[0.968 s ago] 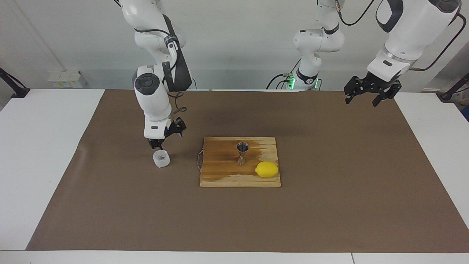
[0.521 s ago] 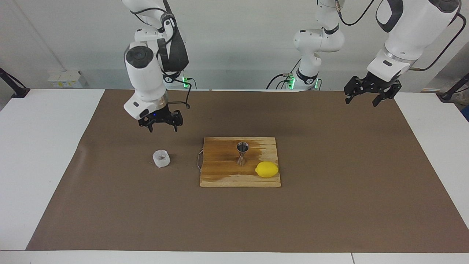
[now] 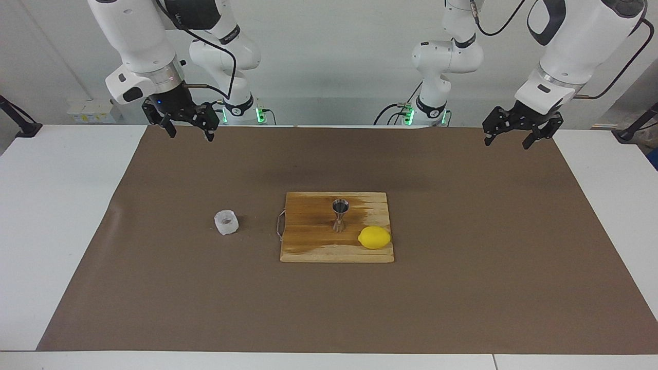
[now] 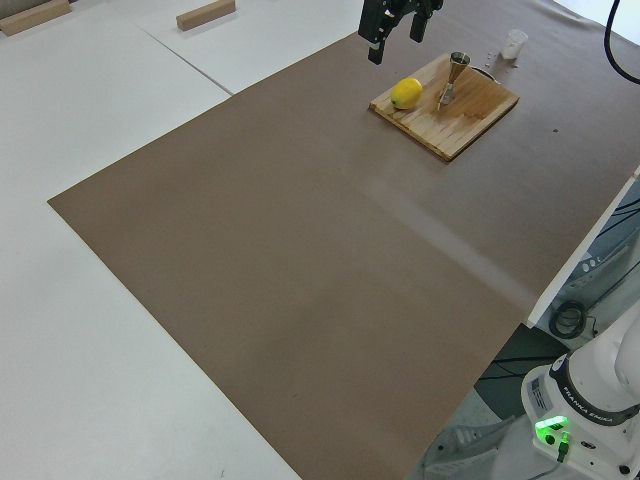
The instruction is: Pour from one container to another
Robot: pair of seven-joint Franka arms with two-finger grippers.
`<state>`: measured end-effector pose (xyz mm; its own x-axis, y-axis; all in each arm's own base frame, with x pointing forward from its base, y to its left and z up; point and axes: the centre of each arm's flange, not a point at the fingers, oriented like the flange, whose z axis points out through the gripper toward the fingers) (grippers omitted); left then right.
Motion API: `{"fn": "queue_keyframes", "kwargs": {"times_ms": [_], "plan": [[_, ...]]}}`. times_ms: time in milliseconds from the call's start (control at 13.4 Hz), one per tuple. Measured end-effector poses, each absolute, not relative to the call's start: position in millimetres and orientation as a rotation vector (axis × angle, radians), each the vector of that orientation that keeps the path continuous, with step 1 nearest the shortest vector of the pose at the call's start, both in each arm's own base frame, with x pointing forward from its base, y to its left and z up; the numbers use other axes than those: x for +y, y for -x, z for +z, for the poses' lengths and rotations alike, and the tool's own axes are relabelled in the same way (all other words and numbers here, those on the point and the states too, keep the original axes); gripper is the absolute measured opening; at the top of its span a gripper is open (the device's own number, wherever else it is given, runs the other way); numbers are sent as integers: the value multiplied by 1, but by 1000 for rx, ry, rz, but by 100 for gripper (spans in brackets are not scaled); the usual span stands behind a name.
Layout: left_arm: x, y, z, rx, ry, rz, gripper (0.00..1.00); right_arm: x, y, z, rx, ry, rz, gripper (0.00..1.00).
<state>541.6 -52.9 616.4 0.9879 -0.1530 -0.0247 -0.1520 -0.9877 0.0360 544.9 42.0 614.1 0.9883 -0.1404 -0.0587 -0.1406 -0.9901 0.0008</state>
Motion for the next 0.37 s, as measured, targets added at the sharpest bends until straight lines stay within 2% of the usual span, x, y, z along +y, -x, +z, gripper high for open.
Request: {"fn": "queue_keyframes", "kwargs": {"times_ms": [372], "plan": [[-53, -542, 616, -238, -3098, -42, 100, 36, -552, 608, 238, 3125, 104, 100]]}}
